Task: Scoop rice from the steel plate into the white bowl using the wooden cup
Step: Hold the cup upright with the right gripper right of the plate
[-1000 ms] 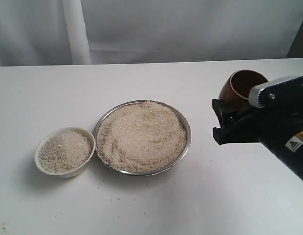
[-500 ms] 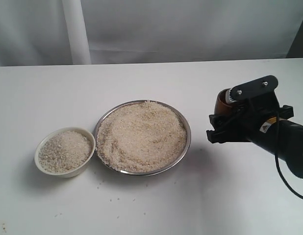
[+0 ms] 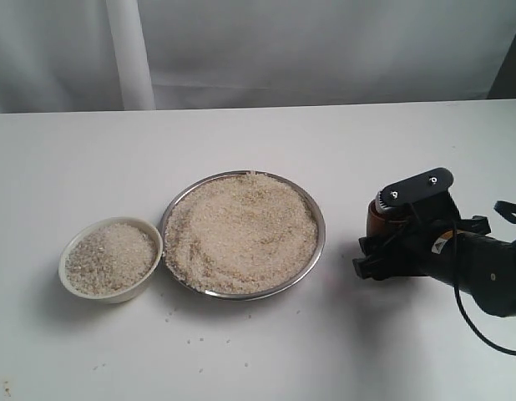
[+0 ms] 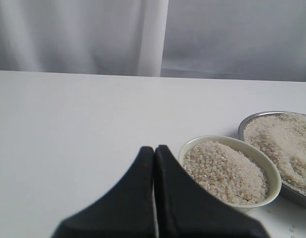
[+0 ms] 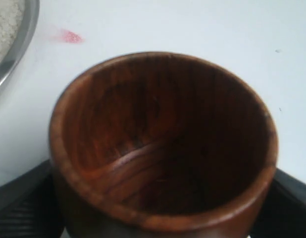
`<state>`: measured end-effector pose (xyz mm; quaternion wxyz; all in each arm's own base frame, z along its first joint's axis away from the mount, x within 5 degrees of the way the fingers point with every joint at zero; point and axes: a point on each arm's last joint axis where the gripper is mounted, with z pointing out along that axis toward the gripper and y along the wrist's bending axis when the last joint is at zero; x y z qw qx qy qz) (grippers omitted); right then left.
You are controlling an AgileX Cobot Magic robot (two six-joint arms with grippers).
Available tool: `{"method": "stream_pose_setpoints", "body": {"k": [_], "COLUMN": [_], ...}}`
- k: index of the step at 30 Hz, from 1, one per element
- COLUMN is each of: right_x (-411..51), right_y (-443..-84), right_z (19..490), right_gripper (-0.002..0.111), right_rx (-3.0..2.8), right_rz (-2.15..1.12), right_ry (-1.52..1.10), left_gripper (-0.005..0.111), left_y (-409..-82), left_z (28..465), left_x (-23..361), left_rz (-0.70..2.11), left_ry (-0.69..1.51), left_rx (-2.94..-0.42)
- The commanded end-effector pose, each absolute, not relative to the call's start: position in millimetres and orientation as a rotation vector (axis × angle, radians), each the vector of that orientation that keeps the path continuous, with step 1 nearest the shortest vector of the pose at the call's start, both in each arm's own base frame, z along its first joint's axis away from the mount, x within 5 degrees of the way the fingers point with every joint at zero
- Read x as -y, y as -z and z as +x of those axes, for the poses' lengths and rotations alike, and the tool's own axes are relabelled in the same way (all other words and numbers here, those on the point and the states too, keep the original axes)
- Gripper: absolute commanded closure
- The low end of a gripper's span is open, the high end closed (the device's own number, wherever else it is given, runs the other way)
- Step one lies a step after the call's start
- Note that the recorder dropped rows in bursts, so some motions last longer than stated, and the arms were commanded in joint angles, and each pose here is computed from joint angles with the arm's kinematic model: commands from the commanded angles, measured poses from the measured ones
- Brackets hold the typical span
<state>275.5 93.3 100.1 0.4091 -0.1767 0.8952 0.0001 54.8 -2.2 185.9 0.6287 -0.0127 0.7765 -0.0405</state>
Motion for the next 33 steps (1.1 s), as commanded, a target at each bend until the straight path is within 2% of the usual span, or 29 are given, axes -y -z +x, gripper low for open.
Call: {"method": "stream_pose_setpoints", "body": {"k": [1, 27, 28, 33], "right_x": [-92.1, -92.1, -92.1, -92.1], "right_y": [-100.6, -99.5, -99.5, -99.8], "right_z": [277.2, 276.1, 276.1, 276.4], "right_gripper": [0.108, 0.108, 0.106, 0.076], "right_rx": [-2.26, -2.278, -2.278, -2.274], "right_rz": [-0.449, -0.451, -0.451, -0.45], "right_ry": [0.002, -0.002, -0.002, -0.001], "left_gripper": [0.107, 0.107, 0.107, 0.107], "left_y": [-187.4, -187.4, -187.4, -187.4], "left_z": [54.6, 54.6, 54.6, 54.6], "left_x": [2.6, 2.6, 2.6, 2.6], "left_rz": [-0.032, -0.031, -0.031, -0.03], "left_ry": [0.104, 0.103, 0.103, 0.102], "left_rx": [-1.77, -1.77, -1.77, -1.77]}}
